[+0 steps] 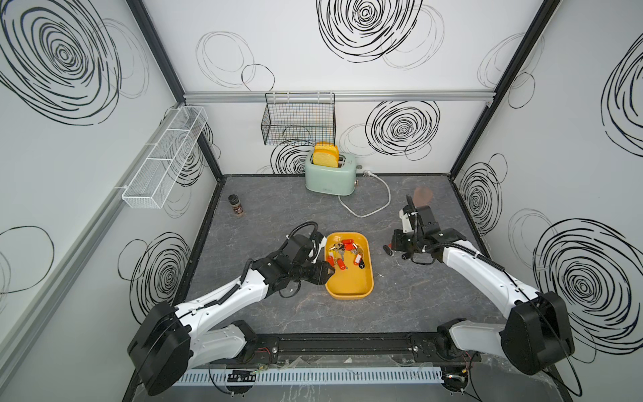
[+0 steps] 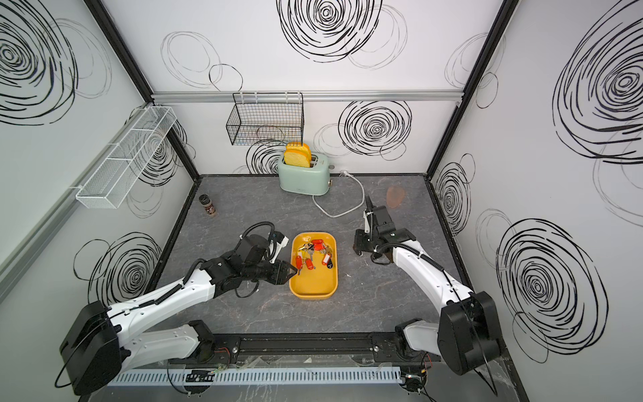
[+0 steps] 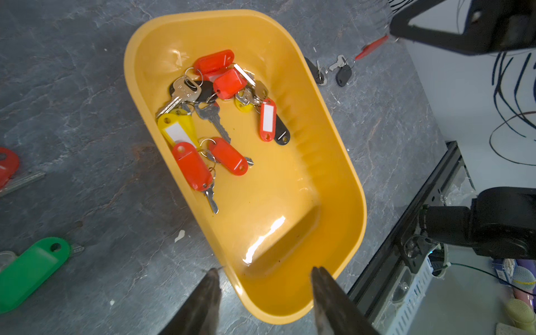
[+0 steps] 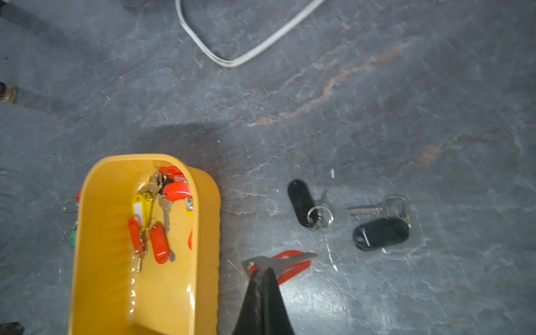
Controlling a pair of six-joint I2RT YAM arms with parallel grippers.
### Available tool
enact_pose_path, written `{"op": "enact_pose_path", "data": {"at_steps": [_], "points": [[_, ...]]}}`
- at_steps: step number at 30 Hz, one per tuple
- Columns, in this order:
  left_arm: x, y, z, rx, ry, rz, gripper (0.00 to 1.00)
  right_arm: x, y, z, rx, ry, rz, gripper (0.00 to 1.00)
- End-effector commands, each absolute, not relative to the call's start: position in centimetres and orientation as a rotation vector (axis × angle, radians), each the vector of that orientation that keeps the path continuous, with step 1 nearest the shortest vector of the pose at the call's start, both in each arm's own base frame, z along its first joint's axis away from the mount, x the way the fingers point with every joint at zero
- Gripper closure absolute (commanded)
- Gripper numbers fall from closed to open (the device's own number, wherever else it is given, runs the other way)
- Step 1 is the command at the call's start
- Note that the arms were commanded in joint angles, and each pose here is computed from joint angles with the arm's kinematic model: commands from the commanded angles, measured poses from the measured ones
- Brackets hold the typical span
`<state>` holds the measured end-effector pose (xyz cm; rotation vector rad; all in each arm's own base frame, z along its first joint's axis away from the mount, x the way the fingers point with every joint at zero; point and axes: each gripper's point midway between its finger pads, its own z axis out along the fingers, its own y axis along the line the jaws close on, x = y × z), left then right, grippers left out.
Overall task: Take the keys out of the storage box
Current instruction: Place the key at the center of the board.
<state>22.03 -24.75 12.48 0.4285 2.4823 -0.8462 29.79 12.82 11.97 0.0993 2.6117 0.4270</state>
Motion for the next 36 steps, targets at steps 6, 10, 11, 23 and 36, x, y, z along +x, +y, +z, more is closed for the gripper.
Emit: {"op": "enact_pose_path", "data": {"at_steps": [6,10,11,23,36], "points": [[23.1,-25.9,13.9,0.461,2.417,-0.854,0.44,26.1,11.3,7.6,0.173,2.744,0.404,1.0],[23.1,-25.7,13.7,0.455,2.42,-0.837,0.44,24.6,11.6,6.0,0.178,2.787,0.42,0.99],[23.1,-25.6,13.6,0.457,2.422,-0.832,0.44,24.3,11.6,5.7,0.176,2.793,0.416,0.99],[23.5,-25.5,13.4,0.453,2.428,-0.799,0.44,24.3,11.9,6.0,0.165,2.799,0.386,0.73],[25.0,-26.3,13.1,0.455,2.472,-0.731,0.52,25.6,13.1,9.0,0.099,2.696,0.483,0.73]]}}
